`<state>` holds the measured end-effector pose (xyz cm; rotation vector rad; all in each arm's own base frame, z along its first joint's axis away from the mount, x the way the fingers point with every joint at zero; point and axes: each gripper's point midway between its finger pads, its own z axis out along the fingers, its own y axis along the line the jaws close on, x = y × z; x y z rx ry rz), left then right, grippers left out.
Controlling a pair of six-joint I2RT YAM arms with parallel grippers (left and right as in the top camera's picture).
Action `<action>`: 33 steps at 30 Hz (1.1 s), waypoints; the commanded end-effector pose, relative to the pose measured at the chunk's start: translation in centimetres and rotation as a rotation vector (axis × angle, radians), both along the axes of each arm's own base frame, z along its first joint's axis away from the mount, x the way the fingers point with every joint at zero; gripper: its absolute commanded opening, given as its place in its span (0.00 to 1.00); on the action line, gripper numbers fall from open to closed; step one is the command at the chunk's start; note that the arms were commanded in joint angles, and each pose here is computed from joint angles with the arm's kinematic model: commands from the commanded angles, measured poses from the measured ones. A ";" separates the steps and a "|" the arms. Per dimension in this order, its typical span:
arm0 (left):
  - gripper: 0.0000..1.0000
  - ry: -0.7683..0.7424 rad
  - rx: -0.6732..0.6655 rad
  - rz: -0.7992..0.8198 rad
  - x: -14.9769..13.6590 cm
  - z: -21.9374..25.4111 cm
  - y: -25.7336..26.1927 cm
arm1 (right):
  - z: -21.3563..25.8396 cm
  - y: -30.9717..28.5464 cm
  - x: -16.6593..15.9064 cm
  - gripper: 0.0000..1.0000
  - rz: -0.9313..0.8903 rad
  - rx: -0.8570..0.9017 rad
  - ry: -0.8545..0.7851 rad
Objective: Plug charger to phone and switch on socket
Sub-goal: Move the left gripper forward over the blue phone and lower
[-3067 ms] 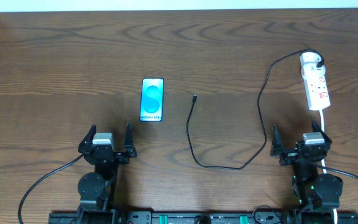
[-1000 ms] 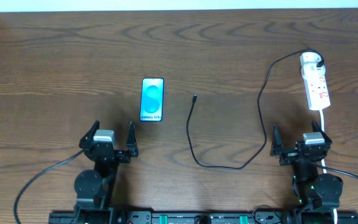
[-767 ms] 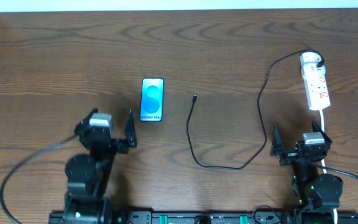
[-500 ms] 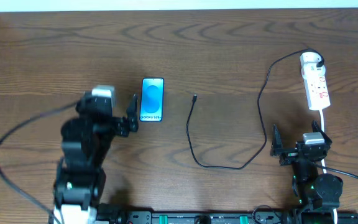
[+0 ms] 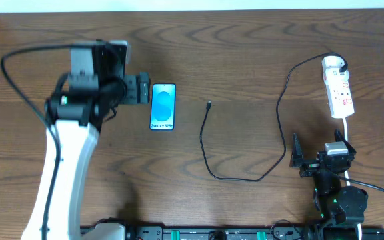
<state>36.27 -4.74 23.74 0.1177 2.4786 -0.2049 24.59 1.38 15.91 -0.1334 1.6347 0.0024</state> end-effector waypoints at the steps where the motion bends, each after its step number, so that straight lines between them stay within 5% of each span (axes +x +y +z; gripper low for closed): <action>1: 0.93 0.060 -0.010 0.003 1.4 0.3 -0.2 | -0.1 0.1 0.0 0.99 0.000 -0.013 -0.001; 19: 0.98 0.357 -0.030 -0.055 3.2 -7.9 -3.2 | -0.1 0.1 0.0 0.99 0.000 -0.013 -0.001; 33: 0.98 0.588 0.087 -0.004 3.4 -18.1 -3.4 | -0.1 0.1 0.0 0.99 0.000 -0.013 -0.001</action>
